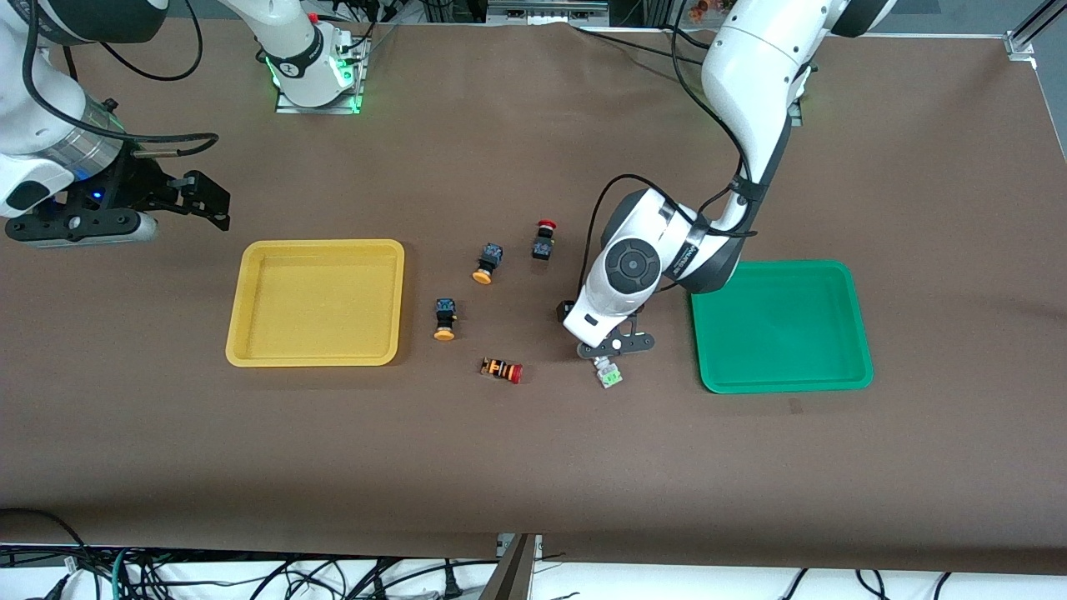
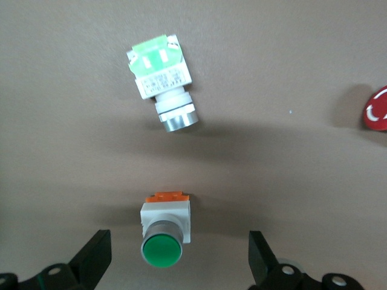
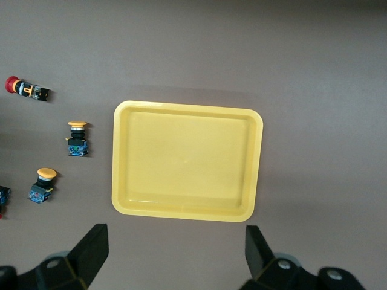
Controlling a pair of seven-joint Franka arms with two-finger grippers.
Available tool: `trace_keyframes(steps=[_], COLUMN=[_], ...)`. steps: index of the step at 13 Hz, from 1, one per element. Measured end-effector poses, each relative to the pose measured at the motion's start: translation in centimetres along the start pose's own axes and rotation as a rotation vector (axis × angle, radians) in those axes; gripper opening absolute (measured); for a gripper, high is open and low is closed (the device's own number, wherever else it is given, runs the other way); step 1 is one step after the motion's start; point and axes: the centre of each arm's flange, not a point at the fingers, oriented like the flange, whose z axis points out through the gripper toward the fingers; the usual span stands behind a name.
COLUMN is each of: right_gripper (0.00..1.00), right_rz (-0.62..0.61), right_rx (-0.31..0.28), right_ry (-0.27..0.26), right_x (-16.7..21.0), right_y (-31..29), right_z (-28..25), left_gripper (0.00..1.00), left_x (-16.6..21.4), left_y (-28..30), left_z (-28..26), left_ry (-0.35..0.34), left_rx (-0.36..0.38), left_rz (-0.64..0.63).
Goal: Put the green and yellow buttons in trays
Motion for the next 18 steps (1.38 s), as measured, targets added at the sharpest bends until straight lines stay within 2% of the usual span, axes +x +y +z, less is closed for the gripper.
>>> trace_keyframes(steps=[3,5,6,8,9,10,15,18], right_gripper=[1.00,1.00,1.00,1.00,1.00,1.00,1.00,1.00], right_rz=[0.000,-0.009,-0.014,-0.046,-0.074,-0.090,-0.008,0.085], right_rx=[-0.001,-0.005,-0.006,-0.008,-0.008,-0.007,0.083,0.088], right_ry=[-0.017,-0.062,-0.077,-0.102,-0.106,-0.103,-0.069,-0.056], right_x=[0.3,1.4,1.8,2.4,2.7,3.1,5.4,5.3], right_y=[-0.1,-0.6,-1.0,-2.9,-4.8,-7.4,-18.4,-21.9], right_z=[1.0,3.8,5.0,7.2,8.4,10.1,23.9,31.5], left_gripper=[1.00,0.99,0.91,0.66,0.57,0.43,0.41,0.41], left_x=[-0.4,-0.4,-0.4,-0.4,-0.4,-0.3,0.3,3.1], left_y=[-0.5,-0.6,-0.7,-0.7,-0.7,-0.7,-0.9,-5.3], left_z=[1.7,2.1,2.1,2.1,2.1,2.1,1.0,-5.1], left_ry=[-0.007,-0.008,-0.008,-0.006,-0.006,-0.005,0.012,0.011], left_rx=[0.010,0.012,0.013,0.012,0.011,0.011,0.004,0.053], left_rz=[-0.002,-0.003,-0.004,-0.005,-0.005,-0.005,-0.004,0.076])
